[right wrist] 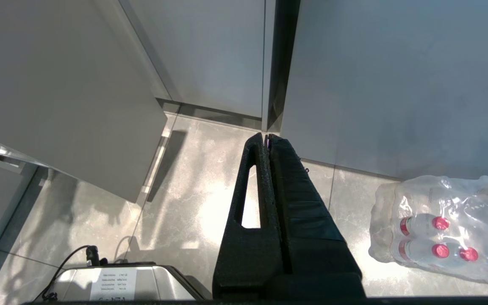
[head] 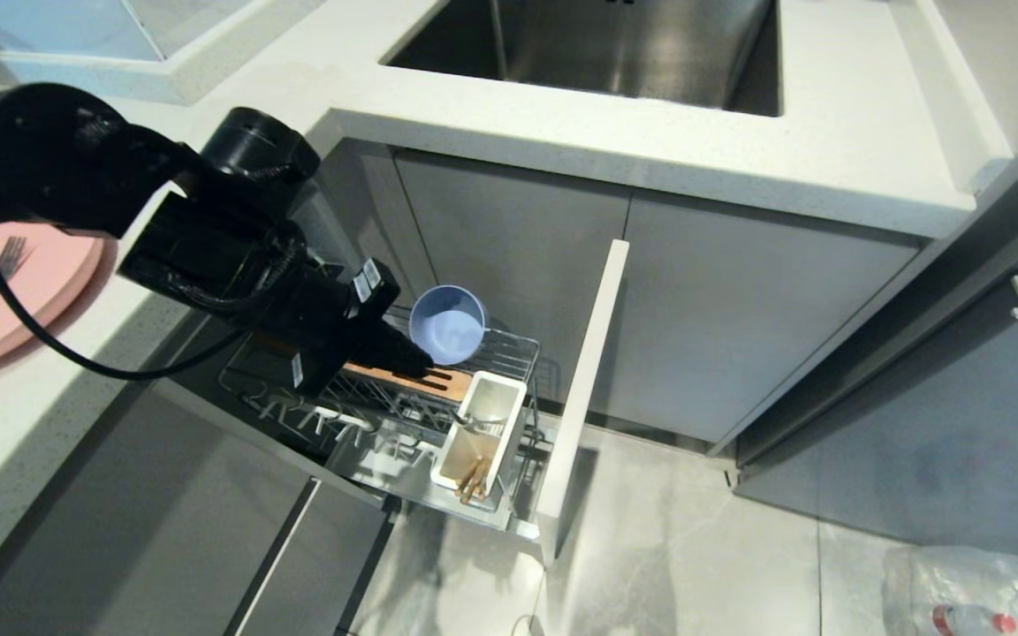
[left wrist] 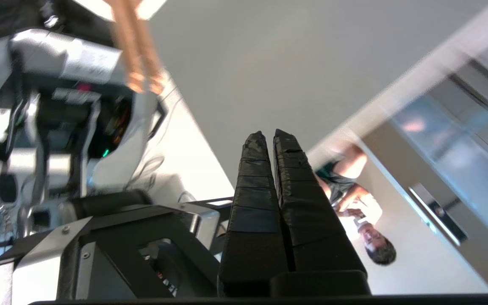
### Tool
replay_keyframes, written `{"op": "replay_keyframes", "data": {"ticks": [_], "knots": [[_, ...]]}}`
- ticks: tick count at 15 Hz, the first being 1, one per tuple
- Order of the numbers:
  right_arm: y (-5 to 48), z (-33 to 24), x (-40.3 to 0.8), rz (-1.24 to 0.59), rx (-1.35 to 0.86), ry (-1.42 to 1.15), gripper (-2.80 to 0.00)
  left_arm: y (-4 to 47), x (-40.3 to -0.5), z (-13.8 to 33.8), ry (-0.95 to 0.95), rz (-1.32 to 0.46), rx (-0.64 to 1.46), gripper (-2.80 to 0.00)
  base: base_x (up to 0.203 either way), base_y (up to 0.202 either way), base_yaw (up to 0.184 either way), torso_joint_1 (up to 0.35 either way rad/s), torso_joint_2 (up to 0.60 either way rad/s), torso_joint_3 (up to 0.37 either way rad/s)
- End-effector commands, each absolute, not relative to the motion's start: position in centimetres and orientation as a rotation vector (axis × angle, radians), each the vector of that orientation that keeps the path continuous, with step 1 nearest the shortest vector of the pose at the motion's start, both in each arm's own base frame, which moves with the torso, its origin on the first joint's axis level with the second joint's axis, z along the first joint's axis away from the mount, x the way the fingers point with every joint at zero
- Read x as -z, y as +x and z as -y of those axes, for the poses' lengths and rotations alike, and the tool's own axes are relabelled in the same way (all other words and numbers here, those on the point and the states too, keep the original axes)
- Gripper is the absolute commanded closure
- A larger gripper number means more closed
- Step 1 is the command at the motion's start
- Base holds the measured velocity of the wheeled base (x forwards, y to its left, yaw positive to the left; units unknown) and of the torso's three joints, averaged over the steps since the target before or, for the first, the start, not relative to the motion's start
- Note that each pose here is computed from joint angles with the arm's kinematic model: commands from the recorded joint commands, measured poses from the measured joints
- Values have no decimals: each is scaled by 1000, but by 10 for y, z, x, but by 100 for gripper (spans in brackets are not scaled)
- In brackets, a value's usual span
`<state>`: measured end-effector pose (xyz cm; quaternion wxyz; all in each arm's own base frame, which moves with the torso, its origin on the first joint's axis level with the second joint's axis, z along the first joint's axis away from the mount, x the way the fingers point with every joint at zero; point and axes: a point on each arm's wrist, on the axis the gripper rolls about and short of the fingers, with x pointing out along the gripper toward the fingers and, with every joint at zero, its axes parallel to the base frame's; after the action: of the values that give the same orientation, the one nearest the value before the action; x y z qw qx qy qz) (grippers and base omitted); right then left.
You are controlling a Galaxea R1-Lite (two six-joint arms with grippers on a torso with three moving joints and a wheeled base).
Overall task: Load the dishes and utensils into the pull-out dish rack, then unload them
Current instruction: Pick up the spoon and place it in the cupboard
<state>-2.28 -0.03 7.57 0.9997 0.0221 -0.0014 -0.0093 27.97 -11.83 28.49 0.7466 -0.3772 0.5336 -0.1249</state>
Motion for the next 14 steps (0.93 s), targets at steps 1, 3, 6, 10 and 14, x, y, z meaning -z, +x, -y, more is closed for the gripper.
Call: {"op": "replay_keyframes", "data": {"ticks": [1, 3, 6, 10, 14], "knots": [[-23, 0, -76, 3, 18, 45, 0, 248, -317, 110, -834, -1074, 347, 0, 0, 0, 0, 0, 0, 0], [-23, 0, -76, 2, 18, 44, 0, 222, -346, 101, -834, -967, 404, 0, 0, 0, 0, 0, 0, 0], [-23, 0, -76, 2, 19, 44, 0, 178, -391, 81, -781, -731, 444, 0, 0, 0, 0, 0, 0, 0], [-23, 0, -76, 3, 18, 45, 0, 127, -419, 52, -480, -431, 314, 0, 0, 0, 0, 0, 0, 0], [-23, 0, -76, 3, 18, 45, 0, 106, -427, 22, -249, -279, 38, 0, 0, 0, 0, 0, 0, 0]]}}
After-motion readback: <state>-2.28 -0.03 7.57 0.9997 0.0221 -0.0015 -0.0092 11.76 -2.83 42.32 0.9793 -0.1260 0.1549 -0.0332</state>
